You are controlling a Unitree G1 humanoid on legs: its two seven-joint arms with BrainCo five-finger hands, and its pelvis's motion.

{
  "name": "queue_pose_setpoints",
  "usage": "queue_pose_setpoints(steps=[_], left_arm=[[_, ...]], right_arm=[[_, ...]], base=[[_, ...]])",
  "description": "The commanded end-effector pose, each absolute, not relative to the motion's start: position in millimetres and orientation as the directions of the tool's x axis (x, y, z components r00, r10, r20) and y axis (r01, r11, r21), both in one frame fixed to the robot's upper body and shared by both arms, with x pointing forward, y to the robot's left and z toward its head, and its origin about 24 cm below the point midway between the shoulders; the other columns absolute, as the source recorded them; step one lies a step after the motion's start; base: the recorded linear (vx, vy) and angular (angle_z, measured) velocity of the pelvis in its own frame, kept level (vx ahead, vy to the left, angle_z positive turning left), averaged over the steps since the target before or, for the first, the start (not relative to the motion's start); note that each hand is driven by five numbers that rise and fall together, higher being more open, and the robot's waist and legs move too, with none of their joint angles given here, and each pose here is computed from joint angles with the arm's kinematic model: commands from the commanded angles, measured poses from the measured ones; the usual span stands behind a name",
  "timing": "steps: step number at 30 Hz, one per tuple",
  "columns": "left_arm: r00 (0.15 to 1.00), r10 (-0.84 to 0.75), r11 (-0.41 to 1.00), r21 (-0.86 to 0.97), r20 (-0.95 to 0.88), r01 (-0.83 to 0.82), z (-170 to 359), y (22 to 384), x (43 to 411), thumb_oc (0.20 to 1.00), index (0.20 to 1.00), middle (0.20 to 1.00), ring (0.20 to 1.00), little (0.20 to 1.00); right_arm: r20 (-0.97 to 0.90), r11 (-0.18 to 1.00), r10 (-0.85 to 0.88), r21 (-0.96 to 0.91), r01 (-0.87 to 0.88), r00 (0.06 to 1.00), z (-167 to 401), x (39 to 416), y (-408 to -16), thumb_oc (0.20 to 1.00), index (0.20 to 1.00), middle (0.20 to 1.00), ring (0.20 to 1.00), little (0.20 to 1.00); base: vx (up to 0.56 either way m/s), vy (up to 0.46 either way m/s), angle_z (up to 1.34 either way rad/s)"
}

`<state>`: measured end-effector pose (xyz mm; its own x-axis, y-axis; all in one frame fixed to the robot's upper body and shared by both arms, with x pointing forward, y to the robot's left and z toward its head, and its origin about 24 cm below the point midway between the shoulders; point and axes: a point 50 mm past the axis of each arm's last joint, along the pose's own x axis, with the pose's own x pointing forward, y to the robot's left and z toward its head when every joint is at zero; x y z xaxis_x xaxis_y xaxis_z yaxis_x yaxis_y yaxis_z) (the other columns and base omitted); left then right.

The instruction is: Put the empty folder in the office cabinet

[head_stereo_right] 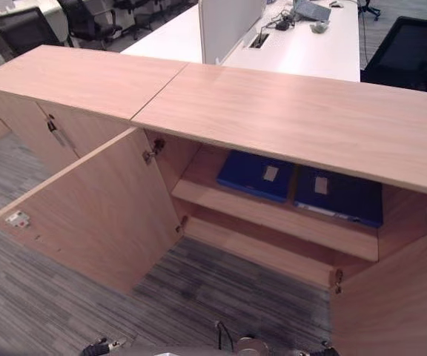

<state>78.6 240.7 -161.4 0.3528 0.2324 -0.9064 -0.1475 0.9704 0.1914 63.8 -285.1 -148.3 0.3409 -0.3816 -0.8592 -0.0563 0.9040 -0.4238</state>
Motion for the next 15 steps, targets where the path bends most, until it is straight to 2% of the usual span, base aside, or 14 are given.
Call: queue_pose_setpoints(steps=[1, 6, 11, 15], left_arm=[[0.416, 0.242, 0.97, 0.208, -0.877, -0.126, -155.8, 244.6, 93.8, 1.0, 1.0, 1.0, 1.0, 1.0], [0.443, 0.224, 0.974, 0.197, -0.868, -0.108, -153.3, 244.7, 101.6, 1.0, 1.0, 1.0, 1.0, 1.0], [0.467, 0.254, 0.967, 0.212, -0.847, -0.143, -147.5, 254.2, 113.9, 1.0, 1.0, 1.0, 1.0, 1.0], [0.432, 0.264, 0.964, 0.228, -0.862, -0.136, -149.3, 260.3, 104.7, 1.0, 1.0, 1.0, 1.0, 1.0]], right_arm=[[-0.835, 0.907, -0.403, -0.419, 0.041, 0.375, -145.5, 89.0, -283.3, 1.0, 1.0, 1.0, 1.0, 1.0], [-0.838, 0.918, -0.385, -0.39, 0.07, 0.386, -147.1, 94.2, -275.0, 1.0, 1.0, 1.0, 1.0, 1.0], [-0.835, 0.932, -0.353, -0.354, 0.079, 0.421, -147.0, 110.3, -262.3, 1.0, 1.0, 1.0, 1.0, 1.0], [-0.845, 0.944, -0.322, -0.318, 0.084, 0.427, -149.8, 108.5, -254.0, 1.0, 1.0, 1.0, 1.0, 1.0]], base=[[-0.08, 0.131, 0.15], [-0.09, 0.195, 0.08], [-0.11, 0.156, 0.41], [0.0, 0.102, 0.75]])
